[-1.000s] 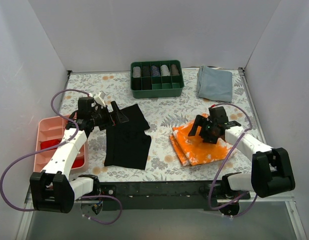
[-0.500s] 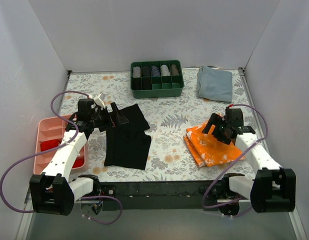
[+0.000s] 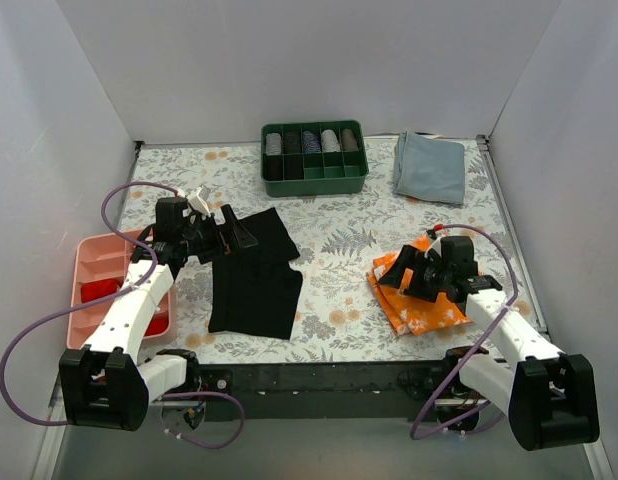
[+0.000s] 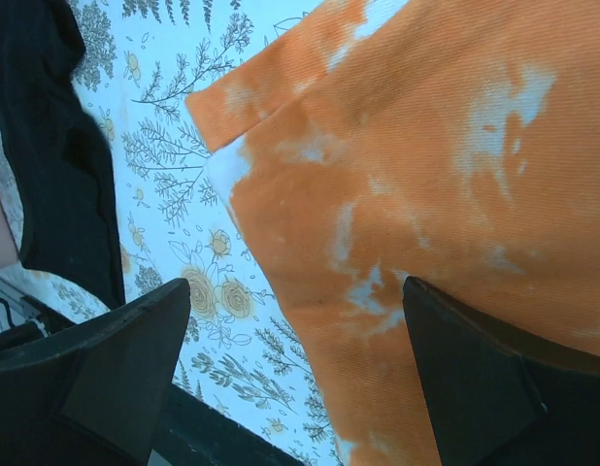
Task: Roll the underwear
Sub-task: Move the storage box to the center of the board.
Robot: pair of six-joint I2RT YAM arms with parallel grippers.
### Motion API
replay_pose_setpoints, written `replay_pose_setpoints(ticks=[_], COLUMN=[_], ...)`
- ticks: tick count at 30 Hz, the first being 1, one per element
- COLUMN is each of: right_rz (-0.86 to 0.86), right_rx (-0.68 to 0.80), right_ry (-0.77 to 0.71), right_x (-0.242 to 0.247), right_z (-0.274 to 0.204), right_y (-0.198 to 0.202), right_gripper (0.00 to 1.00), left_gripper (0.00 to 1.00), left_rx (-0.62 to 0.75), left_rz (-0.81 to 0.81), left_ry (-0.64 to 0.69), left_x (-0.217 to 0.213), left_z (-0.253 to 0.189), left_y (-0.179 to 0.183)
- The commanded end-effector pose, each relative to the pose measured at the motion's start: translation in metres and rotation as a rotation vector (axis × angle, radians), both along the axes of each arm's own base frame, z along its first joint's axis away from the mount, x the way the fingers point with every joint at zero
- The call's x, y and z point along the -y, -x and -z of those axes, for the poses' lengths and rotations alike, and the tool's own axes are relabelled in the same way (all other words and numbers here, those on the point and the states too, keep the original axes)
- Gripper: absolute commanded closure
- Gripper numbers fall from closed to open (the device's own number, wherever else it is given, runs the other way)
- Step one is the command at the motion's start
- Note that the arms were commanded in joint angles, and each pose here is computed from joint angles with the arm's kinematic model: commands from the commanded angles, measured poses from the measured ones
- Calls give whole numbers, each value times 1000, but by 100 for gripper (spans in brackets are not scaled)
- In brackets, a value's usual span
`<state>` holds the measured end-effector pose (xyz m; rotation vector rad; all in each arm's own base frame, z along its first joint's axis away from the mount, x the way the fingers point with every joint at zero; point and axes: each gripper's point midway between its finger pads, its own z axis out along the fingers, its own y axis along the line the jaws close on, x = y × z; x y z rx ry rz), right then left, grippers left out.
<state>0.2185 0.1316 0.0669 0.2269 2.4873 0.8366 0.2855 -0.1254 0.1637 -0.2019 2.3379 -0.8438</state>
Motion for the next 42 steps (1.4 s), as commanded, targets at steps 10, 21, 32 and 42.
replay_pose_setpoints(ticks=[10,21,32,42], right_rz=[366,382,376,65], right_rx=[-174,-131,-71,420], right_ry=[228,293,248,112], right_x=[69,106,102,35], right_z=[36,25,12,-116], right_y=[-38,-71,-93,-85], right_gripper=[1,1,1,1], left_gripper=[2,2,2,2], left_rx=[8,7,-12,-102], left_rz=[-6,4,18,-122], left_ry=[10,14,31,-49], left_x=[0,2,5,-16], left_z=[-3,-2,6,37], left_y=[1,-2,0,-5])
